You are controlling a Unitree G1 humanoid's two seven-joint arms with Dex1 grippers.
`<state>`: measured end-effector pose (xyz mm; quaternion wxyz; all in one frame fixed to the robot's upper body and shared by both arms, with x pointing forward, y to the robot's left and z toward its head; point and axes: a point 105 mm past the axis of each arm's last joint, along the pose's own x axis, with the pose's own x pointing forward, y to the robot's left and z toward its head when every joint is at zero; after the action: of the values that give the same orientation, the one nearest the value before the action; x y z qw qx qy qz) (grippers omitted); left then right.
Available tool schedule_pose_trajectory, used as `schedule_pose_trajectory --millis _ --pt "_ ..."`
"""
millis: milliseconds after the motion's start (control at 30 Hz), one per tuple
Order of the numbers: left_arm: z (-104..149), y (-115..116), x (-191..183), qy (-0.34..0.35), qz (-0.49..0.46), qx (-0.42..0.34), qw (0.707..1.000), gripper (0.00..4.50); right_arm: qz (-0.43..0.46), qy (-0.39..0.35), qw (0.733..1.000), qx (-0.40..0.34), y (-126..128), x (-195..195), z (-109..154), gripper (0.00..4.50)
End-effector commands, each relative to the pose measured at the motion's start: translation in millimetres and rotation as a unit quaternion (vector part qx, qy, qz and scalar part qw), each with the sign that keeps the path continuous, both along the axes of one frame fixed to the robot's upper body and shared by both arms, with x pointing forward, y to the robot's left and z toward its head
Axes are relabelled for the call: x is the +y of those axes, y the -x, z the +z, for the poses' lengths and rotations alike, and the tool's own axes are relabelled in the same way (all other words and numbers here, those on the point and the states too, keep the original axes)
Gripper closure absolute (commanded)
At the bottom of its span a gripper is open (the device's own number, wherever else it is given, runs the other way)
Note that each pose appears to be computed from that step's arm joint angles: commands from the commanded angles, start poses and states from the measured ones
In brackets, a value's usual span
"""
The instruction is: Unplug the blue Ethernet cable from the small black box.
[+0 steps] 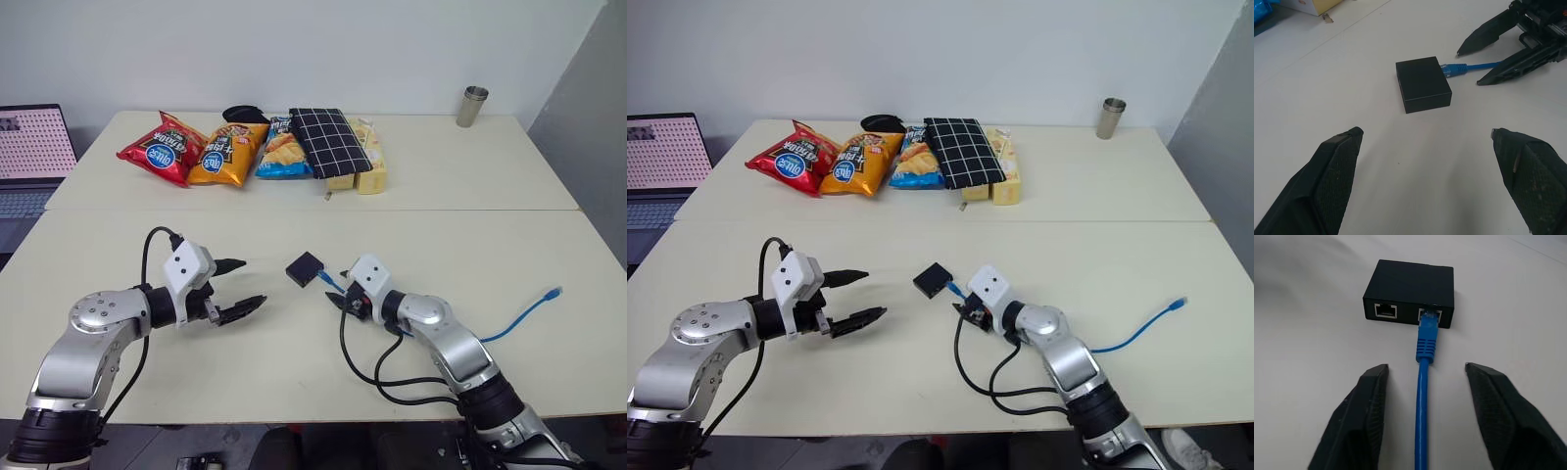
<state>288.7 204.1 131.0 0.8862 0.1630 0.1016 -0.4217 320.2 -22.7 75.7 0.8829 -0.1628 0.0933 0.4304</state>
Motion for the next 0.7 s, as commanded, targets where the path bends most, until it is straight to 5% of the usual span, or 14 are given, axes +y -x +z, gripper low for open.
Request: schedule_pose_trajectory --millis 33,267,500,700 --pt "4.6 -3.4 -3.4 0.000 -0.003 -0.013 1.000 0.00 -0.015 0.014 1.000 -0.007 -4.5 -6.7 3.4 2.77" --pt "0.9 -9.8 -5.0 0.033 0.010 0.006 0.999 0.00 -0.031 0.036 0.998 -0.031 -8.7 -25.0 14.6 4.43" --pt "13.6 -22.0 -14.8 0.137 0.018 0.047 0.989 0.00 0.000 0.077 0.987 -0.138 -0.2 -29.4 38.8 4.43" --pt "15.0 -22.7 -31.5 0.195 -0.022 0.118 0.973 0.00 0.117 0.149 0.931 -0.312 20.8 -18.6 63.6 4.43"
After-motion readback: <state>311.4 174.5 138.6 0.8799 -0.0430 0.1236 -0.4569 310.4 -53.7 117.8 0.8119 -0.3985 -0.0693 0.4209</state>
